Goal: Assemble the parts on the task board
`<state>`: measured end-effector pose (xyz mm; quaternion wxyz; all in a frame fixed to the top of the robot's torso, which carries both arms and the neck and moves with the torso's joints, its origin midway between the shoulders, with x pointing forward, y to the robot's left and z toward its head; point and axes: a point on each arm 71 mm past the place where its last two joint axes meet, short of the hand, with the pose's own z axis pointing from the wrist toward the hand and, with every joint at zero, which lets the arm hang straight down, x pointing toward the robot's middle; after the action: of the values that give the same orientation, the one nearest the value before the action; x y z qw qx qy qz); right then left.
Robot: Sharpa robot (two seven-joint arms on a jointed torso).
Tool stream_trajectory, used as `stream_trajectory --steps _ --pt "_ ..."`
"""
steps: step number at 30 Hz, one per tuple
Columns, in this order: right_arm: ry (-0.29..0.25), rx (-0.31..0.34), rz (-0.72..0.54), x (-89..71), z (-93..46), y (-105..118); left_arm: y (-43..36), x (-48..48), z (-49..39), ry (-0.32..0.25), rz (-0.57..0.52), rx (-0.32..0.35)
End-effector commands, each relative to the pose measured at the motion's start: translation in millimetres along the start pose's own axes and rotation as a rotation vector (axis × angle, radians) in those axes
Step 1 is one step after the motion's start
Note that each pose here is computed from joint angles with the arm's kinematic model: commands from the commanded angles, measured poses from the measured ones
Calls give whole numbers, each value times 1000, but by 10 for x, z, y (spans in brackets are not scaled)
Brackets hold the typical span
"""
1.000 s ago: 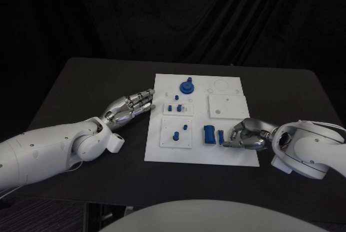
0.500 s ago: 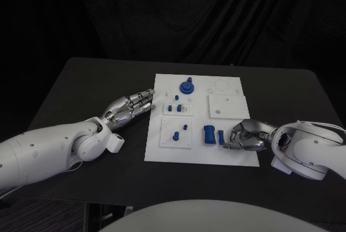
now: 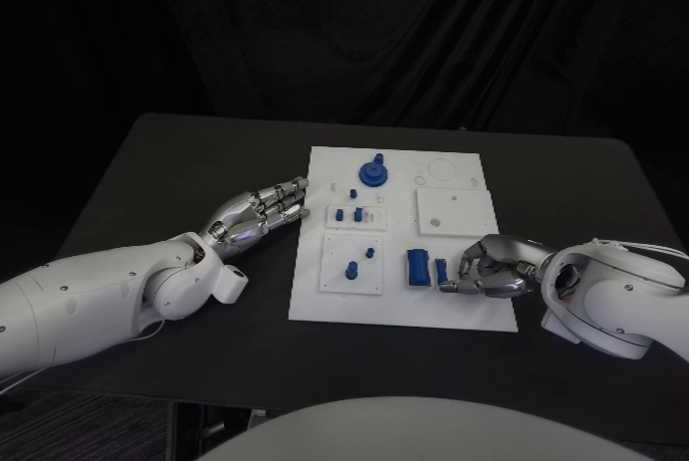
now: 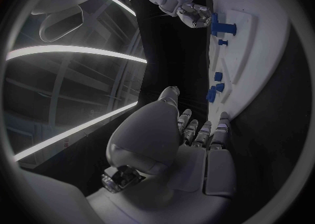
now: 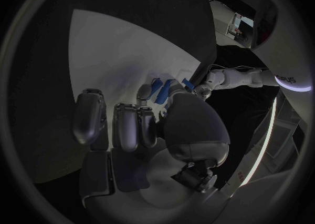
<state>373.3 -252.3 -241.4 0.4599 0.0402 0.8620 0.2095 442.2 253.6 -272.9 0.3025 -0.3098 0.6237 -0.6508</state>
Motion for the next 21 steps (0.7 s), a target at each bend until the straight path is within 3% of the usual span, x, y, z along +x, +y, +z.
stream_trajectory --steps 1,10,21 --pt "-72 7 -120 -38 -7 4 0 19 2 13 -13 7" --pt "-133 -1 -170 -78 -11 21 6 21 0 15 -14 5" --pt "-138 13 -216 -83 -3 14 13 25 0 18 -17 2"
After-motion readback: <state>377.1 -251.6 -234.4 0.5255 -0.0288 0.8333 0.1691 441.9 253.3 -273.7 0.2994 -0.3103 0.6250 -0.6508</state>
